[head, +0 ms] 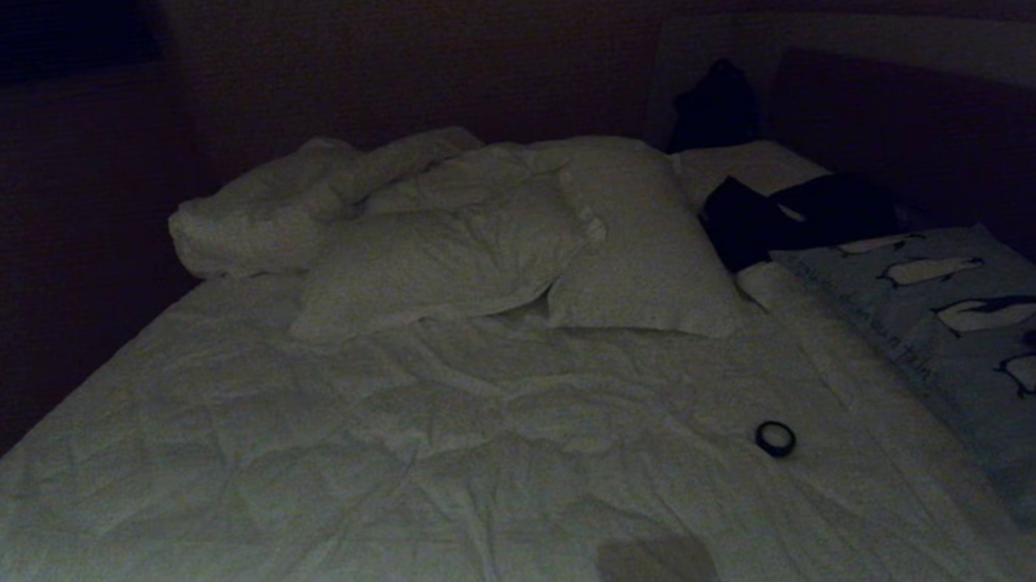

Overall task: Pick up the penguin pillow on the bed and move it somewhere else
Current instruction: Pick up the pillow

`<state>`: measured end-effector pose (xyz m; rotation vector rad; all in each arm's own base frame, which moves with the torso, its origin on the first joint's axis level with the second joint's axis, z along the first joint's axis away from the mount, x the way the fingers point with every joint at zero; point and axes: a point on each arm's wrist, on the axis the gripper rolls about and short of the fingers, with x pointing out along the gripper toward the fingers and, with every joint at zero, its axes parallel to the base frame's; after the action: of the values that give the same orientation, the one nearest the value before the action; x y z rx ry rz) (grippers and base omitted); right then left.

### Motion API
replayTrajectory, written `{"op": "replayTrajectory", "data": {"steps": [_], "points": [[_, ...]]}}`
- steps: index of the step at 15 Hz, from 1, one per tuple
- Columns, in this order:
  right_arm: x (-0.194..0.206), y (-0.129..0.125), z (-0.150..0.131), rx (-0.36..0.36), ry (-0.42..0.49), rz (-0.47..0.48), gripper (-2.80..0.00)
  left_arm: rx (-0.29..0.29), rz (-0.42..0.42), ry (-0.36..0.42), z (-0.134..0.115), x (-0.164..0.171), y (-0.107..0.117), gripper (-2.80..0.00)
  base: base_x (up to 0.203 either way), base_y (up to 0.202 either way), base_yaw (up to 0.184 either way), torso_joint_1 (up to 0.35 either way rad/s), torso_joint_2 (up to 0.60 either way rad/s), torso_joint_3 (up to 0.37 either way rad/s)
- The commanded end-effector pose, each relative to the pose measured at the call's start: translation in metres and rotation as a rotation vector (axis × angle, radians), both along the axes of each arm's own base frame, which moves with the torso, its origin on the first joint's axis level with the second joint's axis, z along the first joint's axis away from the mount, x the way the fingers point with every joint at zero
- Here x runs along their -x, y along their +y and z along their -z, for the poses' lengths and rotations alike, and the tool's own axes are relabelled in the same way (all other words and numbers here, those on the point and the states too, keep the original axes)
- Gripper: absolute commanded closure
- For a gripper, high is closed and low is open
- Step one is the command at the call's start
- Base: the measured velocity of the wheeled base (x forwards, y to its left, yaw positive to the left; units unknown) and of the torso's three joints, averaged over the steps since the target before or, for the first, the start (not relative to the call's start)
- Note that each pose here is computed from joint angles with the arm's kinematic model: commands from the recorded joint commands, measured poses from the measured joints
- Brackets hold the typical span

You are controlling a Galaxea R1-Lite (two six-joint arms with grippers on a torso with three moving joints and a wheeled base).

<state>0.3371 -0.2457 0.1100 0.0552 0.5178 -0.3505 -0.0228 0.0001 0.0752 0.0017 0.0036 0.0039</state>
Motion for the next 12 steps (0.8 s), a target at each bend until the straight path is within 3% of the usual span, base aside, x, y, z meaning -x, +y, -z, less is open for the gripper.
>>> {"op": "replayTrajectory", "data": {"steps": [1, 5, 8, 12], "points": [[-0.006, -0.004, 0.023, -0.027, 0.041, -0.004, -2.8, 0.0, -0.001, 0.001, 0.0, 0.0, 0.0, 0.0, 0.0, 0.0, 0.0, 0.0, 0.0, 0.0], [-0.008, -0.005, 0.038, -0.029, 0.076, -0.016, -2.8, 0.0, -0.001, 0.001, 0.0, 0.0, 0.0, 0.0, 0.0, 0.0, 0.0, 0.0, 0.0, 0.0], [-0.008, -0.006, 0.053, 0.018, 0.137, -0.055, -2.8, 0.0, -0.001, 0.001, 0.0, 0.0, 0.0, 0.0, 0.0, 0.0, 0.0, 0.0, 0.0, 0.0], [-0.008, -0.006, 0.056, 0.014, 0.142, -0.057, -2.8, 0.0, -0.001, 0.001, 0.0, 0.0, 0.0, 0.0, 0.0, 0.0, 0.0, 0.0, 0.0, 0.0]]}}
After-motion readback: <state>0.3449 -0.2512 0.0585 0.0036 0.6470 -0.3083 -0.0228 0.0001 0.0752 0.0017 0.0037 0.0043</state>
